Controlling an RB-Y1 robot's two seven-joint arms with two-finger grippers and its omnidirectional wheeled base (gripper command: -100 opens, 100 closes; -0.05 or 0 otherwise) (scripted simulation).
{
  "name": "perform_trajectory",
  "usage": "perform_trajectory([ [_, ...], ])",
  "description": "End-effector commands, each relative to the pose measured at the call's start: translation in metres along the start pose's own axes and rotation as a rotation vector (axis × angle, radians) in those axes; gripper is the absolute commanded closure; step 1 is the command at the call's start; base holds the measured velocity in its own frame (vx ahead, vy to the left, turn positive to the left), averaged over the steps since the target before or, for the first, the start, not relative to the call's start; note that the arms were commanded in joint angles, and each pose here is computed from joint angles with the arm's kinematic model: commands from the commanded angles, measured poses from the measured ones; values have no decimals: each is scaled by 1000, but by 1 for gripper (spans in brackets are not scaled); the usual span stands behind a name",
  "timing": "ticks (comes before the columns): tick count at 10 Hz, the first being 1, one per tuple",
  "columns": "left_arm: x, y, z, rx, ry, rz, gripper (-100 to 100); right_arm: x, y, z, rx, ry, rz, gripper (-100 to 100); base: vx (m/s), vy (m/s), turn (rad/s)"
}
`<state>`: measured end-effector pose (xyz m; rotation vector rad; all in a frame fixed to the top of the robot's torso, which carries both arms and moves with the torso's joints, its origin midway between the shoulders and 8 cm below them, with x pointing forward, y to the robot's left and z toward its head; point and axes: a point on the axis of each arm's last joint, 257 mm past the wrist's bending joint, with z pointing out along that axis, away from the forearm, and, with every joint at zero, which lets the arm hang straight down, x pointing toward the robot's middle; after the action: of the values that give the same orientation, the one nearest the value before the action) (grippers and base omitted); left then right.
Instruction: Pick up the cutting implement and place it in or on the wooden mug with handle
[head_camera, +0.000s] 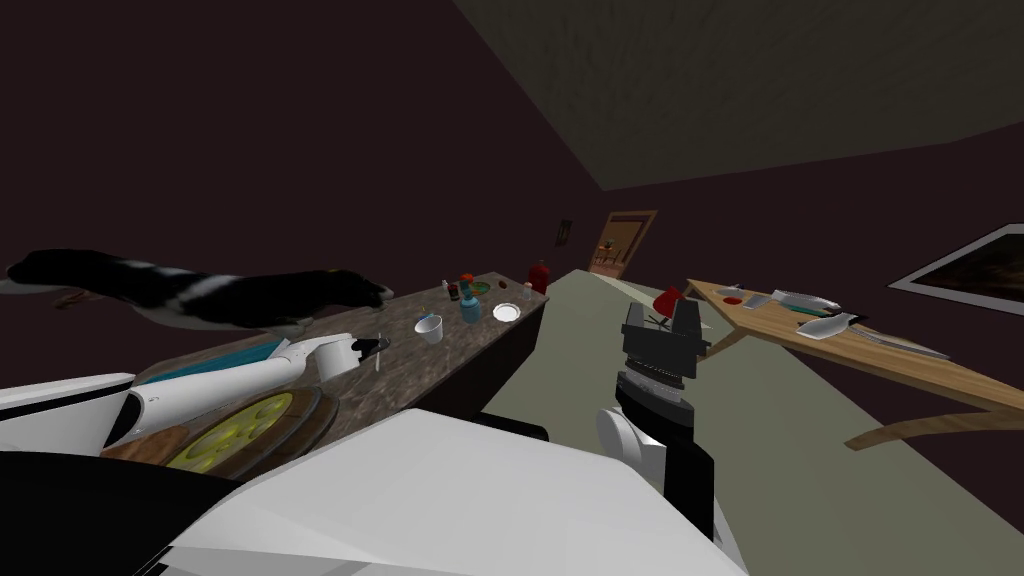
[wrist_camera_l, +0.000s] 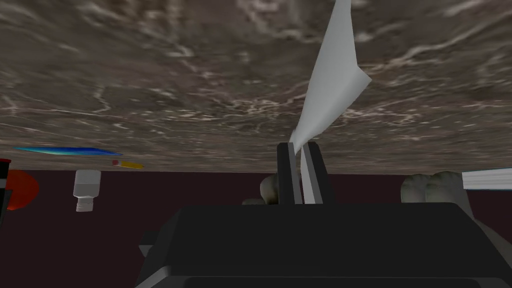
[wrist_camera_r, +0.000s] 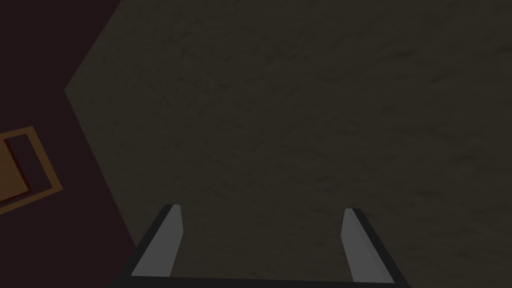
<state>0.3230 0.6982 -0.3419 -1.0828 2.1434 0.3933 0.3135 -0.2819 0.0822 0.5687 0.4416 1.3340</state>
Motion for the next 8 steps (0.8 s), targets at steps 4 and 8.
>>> perform_trajectory([
  [4, -4, -6, -5, 13, 1, -2, 100, 0, 0, 0, 0, 0, 0, 0, -5, -8, 10],
  [8, -28, -9, -10, 23, -34, 10, 100, 0, 0, 0, 0, 0, 0, 0, -30, -41, 6],
])
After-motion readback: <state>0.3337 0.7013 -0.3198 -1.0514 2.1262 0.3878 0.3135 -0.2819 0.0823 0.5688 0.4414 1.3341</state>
